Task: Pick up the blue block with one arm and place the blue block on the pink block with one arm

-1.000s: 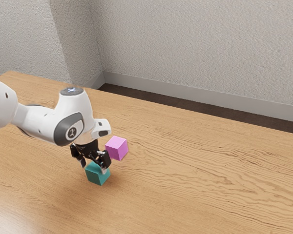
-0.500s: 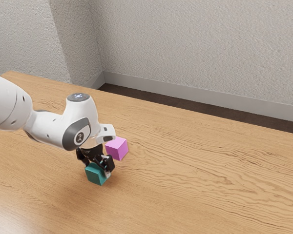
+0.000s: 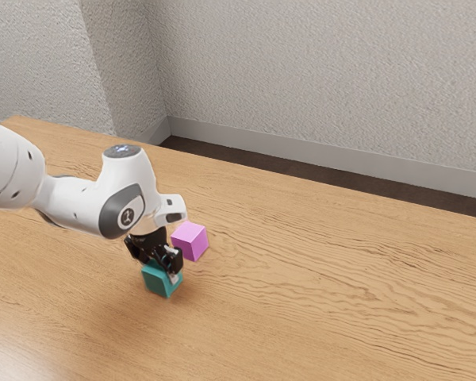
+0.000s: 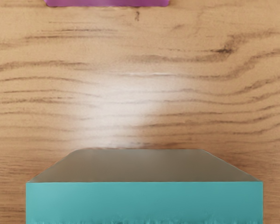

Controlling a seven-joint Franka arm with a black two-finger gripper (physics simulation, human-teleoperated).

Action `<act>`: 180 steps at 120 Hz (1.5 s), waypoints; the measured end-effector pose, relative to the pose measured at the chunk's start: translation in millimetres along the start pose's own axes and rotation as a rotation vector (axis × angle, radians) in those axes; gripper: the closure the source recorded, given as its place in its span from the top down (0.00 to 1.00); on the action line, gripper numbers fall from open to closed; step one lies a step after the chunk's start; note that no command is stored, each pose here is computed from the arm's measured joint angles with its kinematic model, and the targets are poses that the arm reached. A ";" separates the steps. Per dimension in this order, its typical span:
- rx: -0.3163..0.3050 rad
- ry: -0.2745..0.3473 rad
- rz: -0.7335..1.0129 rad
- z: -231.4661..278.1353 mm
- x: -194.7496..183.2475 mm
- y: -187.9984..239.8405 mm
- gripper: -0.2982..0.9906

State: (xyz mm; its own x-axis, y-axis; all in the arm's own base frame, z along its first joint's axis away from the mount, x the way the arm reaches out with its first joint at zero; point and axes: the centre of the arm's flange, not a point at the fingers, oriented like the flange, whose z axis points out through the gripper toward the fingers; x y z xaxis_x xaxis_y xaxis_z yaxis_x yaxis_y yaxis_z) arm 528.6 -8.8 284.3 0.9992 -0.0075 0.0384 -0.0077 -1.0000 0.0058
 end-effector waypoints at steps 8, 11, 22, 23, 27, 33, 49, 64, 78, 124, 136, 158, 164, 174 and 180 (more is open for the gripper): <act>0.009 0.066 0.016 -38.2 30.4 0.6 0.52; 0.014 0.084 0.022 -50.4 40.7 1.2 0.52; 0.039 0.097 0.019 -67.5 60.4 -10.4 0.52; 0.042 0.096 0.017 -67.8 61.6 -12.4 0.52; 0.054 0.095 0.011 -68.6 69.5 -19.6 0.52; 0.072 0.087 0.012 -64.8 81.9 -24.0 0.52; 0.093 0.074 0.024 -61.4 98.3 -25.3 0.51; 0.086 0.069 0.029 -61.8 101.0 -22.5 0.51; 0.044 0.070 0.005 -69.0 90.1 -22.5 0.51; 0.014 0.062 0.020 -61.3 89.7 6.6 0.51; 0.014 0.068 0.019 -63.1 92.0 8.0 0.51; 0.021 0.076 0.016 -64.0 98.3 5.8 0.51; 0.023 0.079 0.010 -65.2 100.0 1.4 0.51; 0.028 0.083 0.005 -66.1 104.8 -3.3 0.51; 0.031 0.085 0.003 -65.8 107.8 -5.1 0.51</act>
State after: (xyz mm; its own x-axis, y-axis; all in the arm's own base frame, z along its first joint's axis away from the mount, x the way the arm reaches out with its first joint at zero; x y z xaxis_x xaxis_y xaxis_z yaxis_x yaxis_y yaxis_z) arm 633.9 -4.2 354.1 0.9923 -0.0114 0.1231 -0.0083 -0.9996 -0.0255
